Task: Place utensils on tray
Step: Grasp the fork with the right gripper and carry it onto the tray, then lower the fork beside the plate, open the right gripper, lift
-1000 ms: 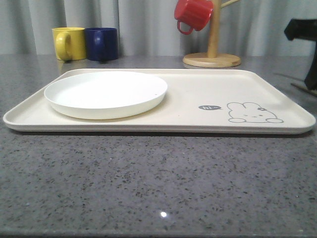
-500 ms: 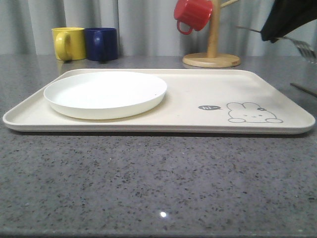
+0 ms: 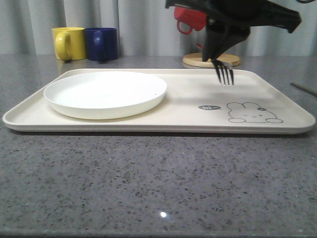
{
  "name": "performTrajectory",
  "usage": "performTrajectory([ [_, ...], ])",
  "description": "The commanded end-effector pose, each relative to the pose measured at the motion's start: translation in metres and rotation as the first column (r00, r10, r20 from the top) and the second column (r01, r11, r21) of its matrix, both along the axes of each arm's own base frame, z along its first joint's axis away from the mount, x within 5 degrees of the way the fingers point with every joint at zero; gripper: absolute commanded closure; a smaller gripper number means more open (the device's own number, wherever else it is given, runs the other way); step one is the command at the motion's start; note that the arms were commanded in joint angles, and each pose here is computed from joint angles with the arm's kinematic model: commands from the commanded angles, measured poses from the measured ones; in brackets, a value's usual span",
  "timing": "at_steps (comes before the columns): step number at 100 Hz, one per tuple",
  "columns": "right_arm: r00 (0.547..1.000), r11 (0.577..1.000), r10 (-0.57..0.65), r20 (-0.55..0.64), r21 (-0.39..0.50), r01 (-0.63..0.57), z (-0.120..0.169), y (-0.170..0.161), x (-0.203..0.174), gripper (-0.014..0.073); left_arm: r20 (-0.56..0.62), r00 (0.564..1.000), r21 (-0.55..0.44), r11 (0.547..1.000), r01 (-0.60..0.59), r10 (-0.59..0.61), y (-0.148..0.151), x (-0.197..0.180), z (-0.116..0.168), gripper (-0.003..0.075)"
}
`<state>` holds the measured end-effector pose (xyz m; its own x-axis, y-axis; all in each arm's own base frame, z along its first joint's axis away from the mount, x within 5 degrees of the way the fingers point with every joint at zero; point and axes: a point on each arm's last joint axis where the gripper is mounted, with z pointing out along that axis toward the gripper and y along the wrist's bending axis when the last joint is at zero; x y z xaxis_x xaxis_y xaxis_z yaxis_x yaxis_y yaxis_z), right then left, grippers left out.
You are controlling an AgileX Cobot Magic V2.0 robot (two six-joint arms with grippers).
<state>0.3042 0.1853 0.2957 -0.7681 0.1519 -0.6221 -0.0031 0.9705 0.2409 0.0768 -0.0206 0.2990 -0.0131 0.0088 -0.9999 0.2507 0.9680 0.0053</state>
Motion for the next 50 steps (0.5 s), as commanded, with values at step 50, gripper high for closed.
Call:
performTrajectory([
  [50,1.0,1.0,-0.016,0.007,0.005,0.016,-0.017,0.019,0.018,0.065,0.094,0.995,-0.028,0.999,-0.021,0.023,0.002,0.0,0.016,0.0738],
])
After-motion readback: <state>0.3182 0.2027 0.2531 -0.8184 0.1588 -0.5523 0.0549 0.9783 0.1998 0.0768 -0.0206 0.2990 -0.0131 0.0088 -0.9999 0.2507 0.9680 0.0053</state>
